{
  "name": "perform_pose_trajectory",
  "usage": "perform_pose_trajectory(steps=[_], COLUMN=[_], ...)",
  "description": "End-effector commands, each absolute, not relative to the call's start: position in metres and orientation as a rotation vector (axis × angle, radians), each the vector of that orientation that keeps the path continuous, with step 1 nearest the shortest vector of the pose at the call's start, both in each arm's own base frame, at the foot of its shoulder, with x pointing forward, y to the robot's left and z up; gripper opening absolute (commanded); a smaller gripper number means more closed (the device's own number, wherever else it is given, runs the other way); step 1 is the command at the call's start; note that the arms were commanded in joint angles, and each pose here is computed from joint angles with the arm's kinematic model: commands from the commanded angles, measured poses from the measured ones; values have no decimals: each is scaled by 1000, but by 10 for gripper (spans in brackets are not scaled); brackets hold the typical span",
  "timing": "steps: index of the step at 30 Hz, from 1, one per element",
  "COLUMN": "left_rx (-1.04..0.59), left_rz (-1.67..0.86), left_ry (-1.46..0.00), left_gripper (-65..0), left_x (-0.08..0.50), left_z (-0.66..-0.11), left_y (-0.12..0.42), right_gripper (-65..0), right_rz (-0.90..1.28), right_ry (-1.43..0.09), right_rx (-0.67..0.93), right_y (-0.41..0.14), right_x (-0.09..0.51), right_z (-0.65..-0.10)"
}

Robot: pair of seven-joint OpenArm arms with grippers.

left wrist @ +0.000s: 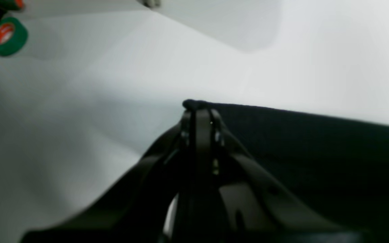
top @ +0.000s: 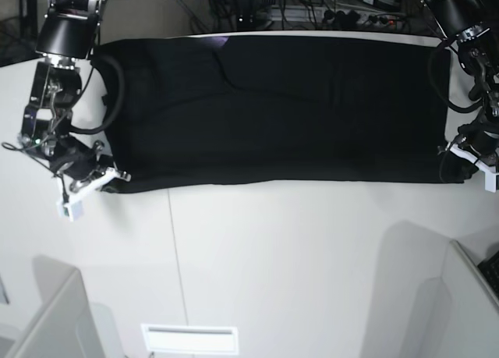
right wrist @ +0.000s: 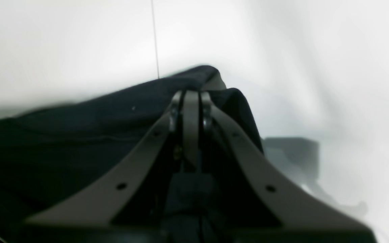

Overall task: Fold the T-shirt properly
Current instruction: 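Lift the hem and fold it over toward the folded edge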

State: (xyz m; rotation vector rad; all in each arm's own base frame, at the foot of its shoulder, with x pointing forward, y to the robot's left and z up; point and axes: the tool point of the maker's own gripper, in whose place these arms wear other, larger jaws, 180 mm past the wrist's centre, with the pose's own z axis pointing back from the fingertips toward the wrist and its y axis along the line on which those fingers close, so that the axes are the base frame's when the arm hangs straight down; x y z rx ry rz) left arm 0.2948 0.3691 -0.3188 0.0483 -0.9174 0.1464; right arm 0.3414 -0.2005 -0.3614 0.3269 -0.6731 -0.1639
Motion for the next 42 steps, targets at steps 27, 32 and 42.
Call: perform_pose_trajectory(steps=[27, 32, 42], left_rx=[118, 128, 162], left_rz=[43, 25, 1], left_ry=[-890, -887, -858], left_gripper=[-650, -650, -650], left_x=[273, 269, 247], left_z=[-297, -295, -294], left_y=[361, 358, 358], right_gripper=[-650, -650, -650], right_rz=[-191, -179, -283], right_ry=[-697, -675, -645], right_rx=[314, 318, 436], right_y=[-191, -186, -194], right_x=[270, 256, 227], right_z=[-334, -336, -336])
